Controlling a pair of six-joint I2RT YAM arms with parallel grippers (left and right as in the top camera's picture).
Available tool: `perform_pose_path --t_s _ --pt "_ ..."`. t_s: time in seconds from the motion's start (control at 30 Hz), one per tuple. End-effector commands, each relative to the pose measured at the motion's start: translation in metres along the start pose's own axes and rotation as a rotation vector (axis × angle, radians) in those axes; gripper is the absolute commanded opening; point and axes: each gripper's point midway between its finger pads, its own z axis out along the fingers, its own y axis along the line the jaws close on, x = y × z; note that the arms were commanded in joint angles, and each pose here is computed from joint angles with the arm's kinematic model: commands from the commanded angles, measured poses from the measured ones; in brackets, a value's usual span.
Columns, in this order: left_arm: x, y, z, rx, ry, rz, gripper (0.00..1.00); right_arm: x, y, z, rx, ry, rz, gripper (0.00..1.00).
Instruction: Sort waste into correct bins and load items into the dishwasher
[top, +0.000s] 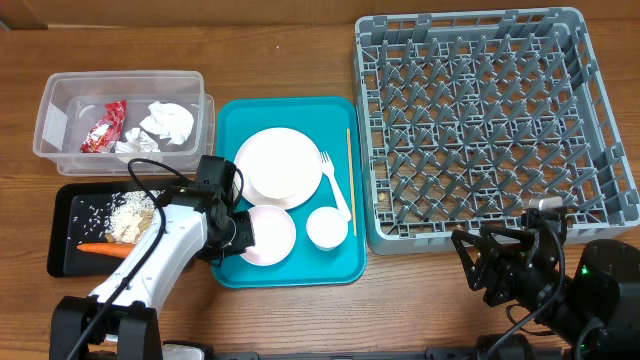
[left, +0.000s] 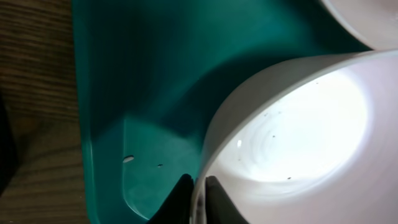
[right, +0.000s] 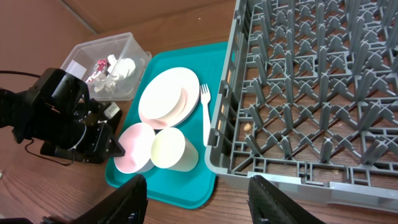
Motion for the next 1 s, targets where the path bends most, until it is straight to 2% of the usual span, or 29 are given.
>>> perform_pose_path --t_s 0.0,0.2,0.3,0.43,0.6,0.73,0.87,0.97 --pt "-0.001 0.004 -0.002 -0.020 -0.019 0.001 0.07 0.000 0.002 0.001 -0.009 0.000 -0.004 0.56" --pt "-0.006 0.003 -0.009 -0.027 -0.029 0.005 0.04 0.000 0.002 0.001 -0.009 0.000 -0.004 0.59" --pt "-0.012 0.010 -0.021 -0.085 -0.042 0.004 0.04 0.000 0.002 0.001 -0.010 0.002 -0.002 0.59" --pt "-0.020 0.016 -0.047 -0.143 -0.062 0.003 0.04 0.003 0.002 0.001 -0.010 0.013 0.003 0.59" --pt "-0.036 0.008 -0.084 -0.136 -0.122 0.012 0.04 0.002 0.001 0.004 -0.015 0.024 0.007 0.59" --pt "-0.044 0.000 -0.118 -0.101 -0.185 0.013 0.04 0.005 0.008 0.015 -0.078 0.090 0.034 0.59" --pt "-0.046 -0.020 -0.144 0.014 -0.235 0.024 0.04 0.009 0.007 0.034 -0.116 0.185 0.083 0.58" --pt "-0.043 -0.033 -0.154 0.095 -0.248 0.035 0.04 0.011 0.005 0.046 -0.130 0.242 0.114 0.53"
